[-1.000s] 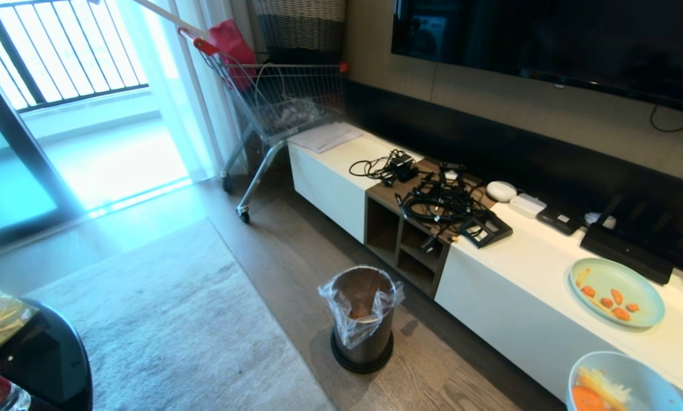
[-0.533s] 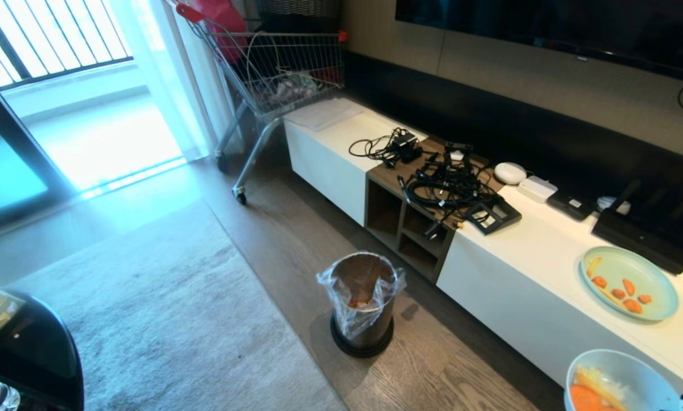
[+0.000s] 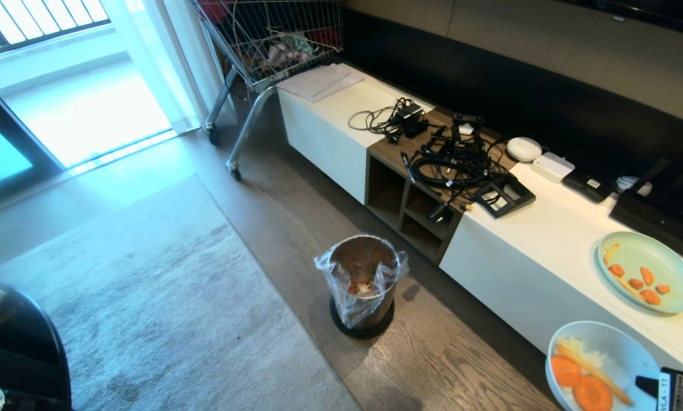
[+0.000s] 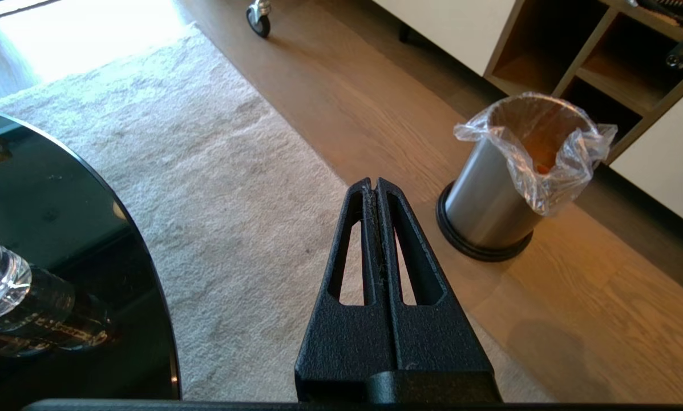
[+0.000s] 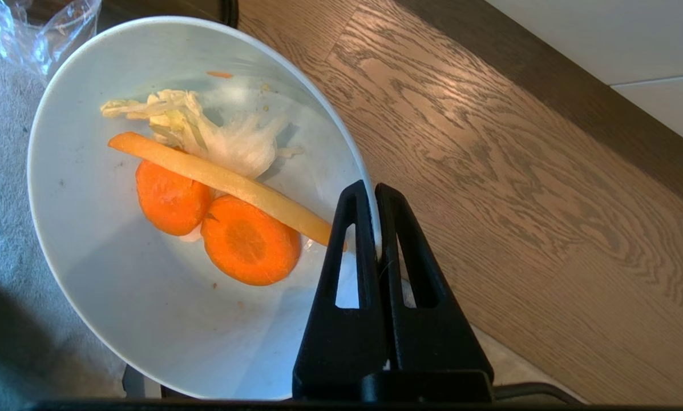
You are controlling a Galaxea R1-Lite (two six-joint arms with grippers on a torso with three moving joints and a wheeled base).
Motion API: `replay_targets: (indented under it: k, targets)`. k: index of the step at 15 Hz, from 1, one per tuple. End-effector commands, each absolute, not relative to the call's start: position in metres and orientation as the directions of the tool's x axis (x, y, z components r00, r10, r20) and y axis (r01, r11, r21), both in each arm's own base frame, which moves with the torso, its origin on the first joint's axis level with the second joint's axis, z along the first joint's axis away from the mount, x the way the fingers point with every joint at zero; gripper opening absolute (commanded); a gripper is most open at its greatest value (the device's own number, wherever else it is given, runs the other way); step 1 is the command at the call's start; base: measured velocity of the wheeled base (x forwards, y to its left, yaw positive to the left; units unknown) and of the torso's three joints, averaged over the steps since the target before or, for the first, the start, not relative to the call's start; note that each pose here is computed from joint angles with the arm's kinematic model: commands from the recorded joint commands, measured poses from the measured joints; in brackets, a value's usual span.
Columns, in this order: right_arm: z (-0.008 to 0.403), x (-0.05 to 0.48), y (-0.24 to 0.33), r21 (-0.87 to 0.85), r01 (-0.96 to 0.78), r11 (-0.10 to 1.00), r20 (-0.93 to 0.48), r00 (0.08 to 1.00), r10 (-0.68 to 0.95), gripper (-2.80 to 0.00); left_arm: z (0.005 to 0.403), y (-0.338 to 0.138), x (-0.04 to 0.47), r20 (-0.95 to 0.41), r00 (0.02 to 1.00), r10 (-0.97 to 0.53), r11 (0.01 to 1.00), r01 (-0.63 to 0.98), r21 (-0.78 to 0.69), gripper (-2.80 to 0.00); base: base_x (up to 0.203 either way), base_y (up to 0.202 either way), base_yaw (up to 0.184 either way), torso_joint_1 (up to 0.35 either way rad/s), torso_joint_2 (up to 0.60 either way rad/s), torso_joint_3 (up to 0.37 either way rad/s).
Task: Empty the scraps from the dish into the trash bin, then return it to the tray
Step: Move the bowl over the trash can
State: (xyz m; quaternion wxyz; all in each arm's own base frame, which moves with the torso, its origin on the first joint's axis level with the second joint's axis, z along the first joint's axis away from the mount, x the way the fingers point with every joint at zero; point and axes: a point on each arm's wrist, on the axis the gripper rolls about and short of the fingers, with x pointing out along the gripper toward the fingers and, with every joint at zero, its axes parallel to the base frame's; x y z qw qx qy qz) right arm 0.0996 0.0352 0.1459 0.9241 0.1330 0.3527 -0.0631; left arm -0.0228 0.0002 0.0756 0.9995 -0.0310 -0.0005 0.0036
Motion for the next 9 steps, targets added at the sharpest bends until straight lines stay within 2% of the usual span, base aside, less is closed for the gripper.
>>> replay_targets:
  k: [1,9]
  targets:
    - [0.146,0.111,0.04,0.194,0.212,0.958,-0.675,0.737,-0.027,-2.8,0.076,0.0,-0.023,0.002,1.0,0.008,0.998,-0.008,-0.063,-2.8,0.0,0.0,0.0,0.007,0.01,-0.202]
    - [0.154,0.136,0.051,0.187,0.214,0.959,-0.681,0.732,-0.031,-2.8,0.076,0.0,-0.023,0.002,1.0,0.008,0.998,-0.008,-0.063,-2.8,0.0,0.0,0.0,0.004,0.0,-0.197]
